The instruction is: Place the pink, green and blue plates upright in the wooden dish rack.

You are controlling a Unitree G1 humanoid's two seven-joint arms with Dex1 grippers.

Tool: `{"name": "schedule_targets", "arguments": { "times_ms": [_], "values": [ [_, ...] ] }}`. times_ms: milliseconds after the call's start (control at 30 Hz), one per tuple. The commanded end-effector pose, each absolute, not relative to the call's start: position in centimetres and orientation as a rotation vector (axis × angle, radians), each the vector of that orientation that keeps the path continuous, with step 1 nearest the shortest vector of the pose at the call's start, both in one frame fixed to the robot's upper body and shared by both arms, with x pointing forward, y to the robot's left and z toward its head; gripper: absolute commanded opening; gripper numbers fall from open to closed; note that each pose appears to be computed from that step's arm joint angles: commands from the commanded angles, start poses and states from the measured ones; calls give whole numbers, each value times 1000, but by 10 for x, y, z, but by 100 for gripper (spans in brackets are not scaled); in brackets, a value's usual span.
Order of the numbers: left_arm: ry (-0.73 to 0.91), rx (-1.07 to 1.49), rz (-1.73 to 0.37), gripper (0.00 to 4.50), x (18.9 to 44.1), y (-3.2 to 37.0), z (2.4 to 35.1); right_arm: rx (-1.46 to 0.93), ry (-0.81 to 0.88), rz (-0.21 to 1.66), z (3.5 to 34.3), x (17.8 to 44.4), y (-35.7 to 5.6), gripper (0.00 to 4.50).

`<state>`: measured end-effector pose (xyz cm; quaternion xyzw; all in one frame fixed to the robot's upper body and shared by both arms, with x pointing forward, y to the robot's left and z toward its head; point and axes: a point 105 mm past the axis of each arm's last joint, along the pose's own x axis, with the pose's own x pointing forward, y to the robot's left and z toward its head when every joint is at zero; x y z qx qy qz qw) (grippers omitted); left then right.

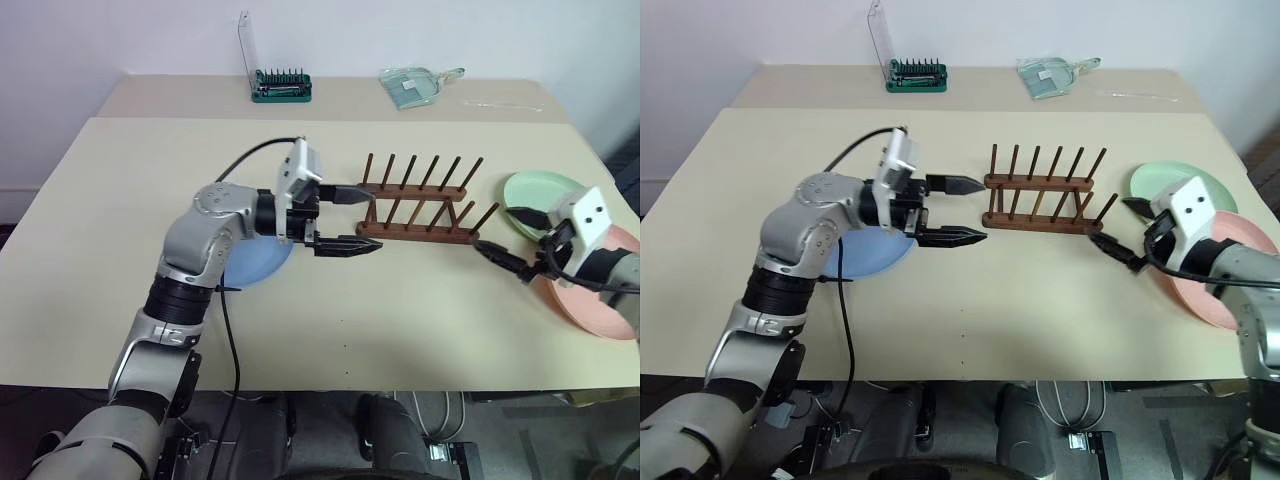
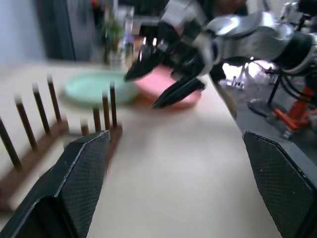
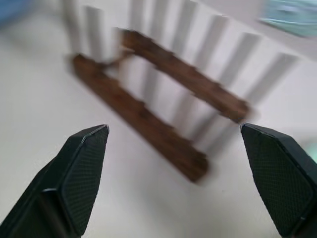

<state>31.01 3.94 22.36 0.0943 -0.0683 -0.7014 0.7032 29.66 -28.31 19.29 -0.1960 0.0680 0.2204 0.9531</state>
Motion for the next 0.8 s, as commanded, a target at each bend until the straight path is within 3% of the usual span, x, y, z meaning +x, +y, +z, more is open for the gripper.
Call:
{"name": "schedule_targets", "arguments": {
  "times_ms": [33, 333, 633, 733, 800],
  "values": [
    [-229, 226, -1538, 450, 313, 57, 233, -513, 148, 344, 206, 282, -299, 446],
    [-202, 215, -1556, 450, 315, 55, 228, -427, 403, 192, 158, 249, -338, 446],
    [-233, 180, -1580, 450, 308, 54, 235, -344, 484, 148, 129, 250, -343, 446],
    [-242, 180, -1592, 450, 303, 57, 236, -370, 535, 134, 115, 252, -346, 364],
    [-236, 192, -1589, 450, 302, 59, 233, -418, 559, 129, 109, 252, -348, 264]
  ]
}}
